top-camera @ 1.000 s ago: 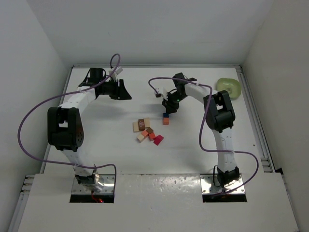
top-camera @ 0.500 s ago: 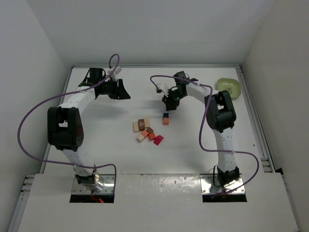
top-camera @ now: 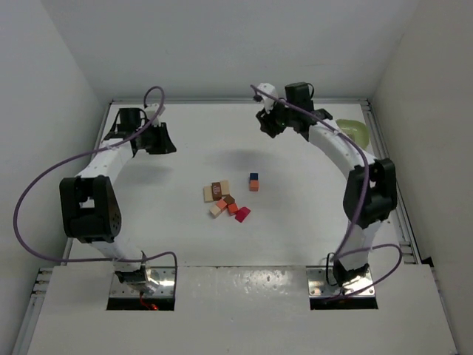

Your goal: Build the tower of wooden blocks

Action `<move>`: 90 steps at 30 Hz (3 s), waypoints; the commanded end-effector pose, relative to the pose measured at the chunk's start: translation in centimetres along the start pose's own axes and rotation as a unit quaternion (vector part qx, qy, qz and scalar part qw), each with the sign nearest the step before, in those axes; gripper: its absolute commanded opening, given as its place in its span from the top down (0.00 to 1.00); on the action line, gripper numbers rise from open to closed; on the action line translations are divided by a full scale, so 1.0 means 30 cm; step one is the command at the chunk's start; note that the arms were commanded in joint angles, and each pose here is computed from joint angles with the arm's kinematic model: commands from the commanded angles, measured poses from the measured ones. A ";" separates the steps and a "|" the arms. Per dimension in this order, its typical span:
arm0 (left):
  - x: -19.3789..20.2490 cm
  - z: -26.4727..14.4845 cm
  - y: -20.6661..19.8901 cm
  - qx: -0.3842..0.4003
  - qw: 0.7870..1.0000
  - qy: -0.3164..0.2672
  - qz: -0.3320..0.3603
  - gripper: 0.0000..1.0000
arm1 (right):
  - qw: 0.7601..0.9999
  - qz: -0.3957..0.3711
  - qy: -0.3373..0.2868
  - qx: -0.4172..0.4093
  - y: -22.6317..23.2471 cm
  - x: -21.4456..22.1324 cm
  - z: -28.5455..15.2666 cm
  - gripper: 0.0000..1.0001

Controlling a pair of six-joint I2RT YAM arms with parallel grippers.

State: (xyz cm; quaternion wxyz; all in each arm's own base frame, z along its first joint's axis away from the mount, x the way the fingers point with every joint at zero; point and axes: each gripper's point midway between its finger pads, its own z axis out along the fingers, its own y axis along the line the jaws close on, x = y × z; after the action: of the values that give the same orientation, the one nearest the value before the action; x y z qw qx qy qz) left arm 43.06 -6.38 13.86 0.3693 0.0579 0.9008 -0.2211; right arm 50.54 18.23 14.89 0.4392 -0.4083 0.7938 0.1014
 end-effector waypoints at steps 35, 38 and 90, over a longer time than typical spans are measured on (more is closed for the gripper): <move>0.102 -0.376 0.229 -0.042 0.991 -0.086 -0.093 0.00 | 0.882 -0.254 -0.020 -0.397 1.088 -0.034 0.245 0.07; 0.114 -0.372 0.246 -0.045 0.990 -0.085 -0.099 0.00 | 0.882 -0.267 -0.006 -0.387 1.071 0.012 0.268 0.05; 0.007 -0.345 0.163 -0.015 0.994 -0.105 -0.021 0.00 | 0.934 -0.200 -0.012 -0.295 0.498 0.068 -0.168 0.46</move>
State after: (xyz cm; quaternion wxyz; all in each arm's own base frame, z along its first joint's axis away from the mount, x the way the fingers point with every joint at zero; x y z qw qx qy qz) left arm 35.98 2.54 15.62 0.4168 -0.0173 0.8787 -0.2322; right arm 37.66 25.69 15.72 0.3569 -0.6338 0.6446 0.2355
